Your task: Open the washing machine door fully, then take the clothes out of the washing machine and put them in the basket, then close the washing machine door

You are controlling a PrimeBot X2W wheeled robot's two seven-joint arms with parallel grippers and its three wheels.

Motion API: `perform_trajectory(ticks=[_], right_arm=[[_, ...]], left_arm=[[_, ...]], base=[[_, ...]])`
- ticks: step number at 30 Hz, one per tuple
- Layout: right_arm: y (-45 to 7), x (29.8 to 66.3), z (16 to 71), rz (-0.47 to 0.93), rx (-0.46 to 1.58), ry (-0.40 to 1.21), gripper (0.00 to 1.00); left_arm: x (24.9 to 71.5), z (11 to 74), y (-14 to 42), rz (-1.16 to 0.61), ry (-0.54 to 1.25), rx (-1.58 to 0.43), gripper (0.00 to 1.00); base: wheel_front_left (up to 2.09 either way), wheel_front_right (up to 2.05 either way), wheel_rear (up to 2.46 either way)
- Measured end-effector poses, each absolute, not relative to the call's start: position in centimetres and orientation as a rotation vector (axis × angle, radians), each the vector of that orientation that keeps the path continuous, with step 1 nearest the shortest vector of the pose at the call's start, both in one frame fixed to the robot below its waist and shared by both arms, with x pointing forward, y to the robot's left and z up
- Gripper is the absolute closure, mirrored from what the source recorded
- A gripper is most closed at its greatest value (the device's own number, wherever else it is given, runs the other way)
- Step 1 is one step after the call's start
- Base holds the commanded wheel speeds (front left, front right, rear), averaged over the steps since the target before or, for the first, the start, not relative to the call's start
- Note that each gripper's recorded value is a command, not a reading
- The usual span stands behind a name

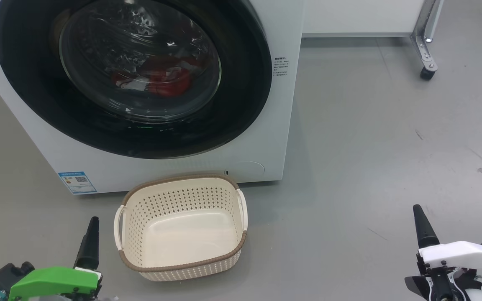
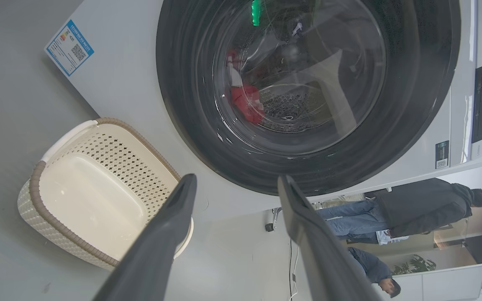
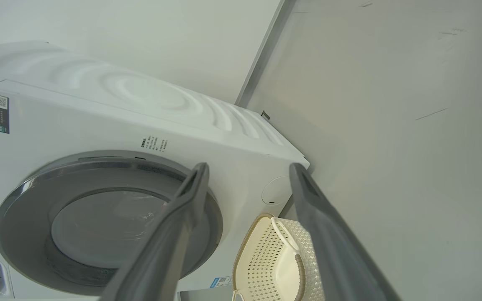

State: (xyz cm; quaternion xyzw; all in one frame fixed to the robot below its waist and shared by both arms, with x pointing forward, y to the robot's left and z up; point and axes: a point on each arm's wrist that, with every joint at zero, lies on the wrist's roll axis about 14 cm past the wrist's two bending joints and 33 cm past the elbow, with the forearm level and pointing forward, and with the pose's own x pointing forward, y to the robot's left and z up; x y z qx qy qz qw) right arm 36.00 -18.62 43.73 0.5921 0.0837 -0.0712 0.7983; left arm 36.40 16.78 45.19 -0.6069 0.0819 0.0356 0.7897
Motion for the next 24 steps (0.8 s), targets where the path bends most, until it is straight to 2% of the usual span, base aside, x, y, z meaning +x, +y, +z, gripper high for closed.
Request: perform_trajectory(ticks=[24], right_arm=[[-16.2,37.4,45.5,0.027,0.738,0.185,0.0]], left_arm=[[37.5,47.5,15.5,-0.06,0.134,-0.798,0.0]], base=[[0.0,0.0,0.0]])
